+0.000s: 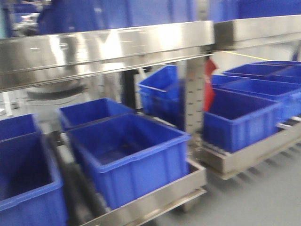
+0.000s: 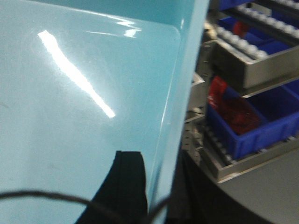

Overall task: Move two blue bins to right shelf middle
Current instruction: 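Turn the base and drive toward the other bin shelf, then drive the base up to the shelf front, bin held above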

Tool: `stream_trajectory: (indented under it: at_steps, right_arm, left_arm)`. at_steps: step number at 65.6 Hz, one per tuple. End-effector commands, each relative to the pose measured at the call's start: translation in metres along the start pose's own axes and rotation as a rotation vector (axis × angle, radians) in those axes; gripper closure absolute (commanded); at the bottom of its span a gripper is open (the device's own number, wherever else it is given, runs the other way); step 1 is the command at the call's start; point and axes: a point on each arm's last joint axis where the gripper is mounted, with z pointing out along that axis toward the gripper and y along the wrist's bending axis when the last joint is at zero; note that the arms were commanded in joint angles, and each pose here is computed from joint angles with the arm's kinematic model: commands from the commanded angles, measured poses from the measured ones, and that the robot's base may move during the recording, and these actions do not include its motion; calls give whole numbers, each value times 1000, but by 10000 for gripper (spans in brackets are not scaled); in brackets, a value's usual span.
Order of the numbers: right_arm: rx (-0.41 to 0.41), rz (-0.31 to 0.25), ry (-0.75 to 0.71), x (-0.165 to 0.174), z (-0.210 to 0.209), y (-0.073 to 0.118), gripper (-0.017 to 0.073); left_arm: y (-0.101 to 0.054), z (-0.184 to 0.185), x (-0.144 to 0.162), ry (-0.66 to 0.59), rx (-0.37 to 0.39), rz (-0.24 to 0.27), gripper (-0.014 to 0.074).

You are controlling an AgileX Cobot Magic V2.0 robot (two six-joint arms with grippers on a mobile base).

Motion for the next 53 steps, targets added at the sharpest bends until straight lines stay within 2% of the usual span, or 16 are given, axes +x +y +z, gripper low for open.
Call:
stream_trajectory:
  at_steps: [1,53]
  right_arm:
    - [-50,-2,-56,-7,-11,6,711]
    - [-50,-2,-56,-7,-11,6,711]
  left_arm:
    - [-5,-8,-12,-96,49,-36,704]
    - [-5,-8,-12,-96,49,-36,704]
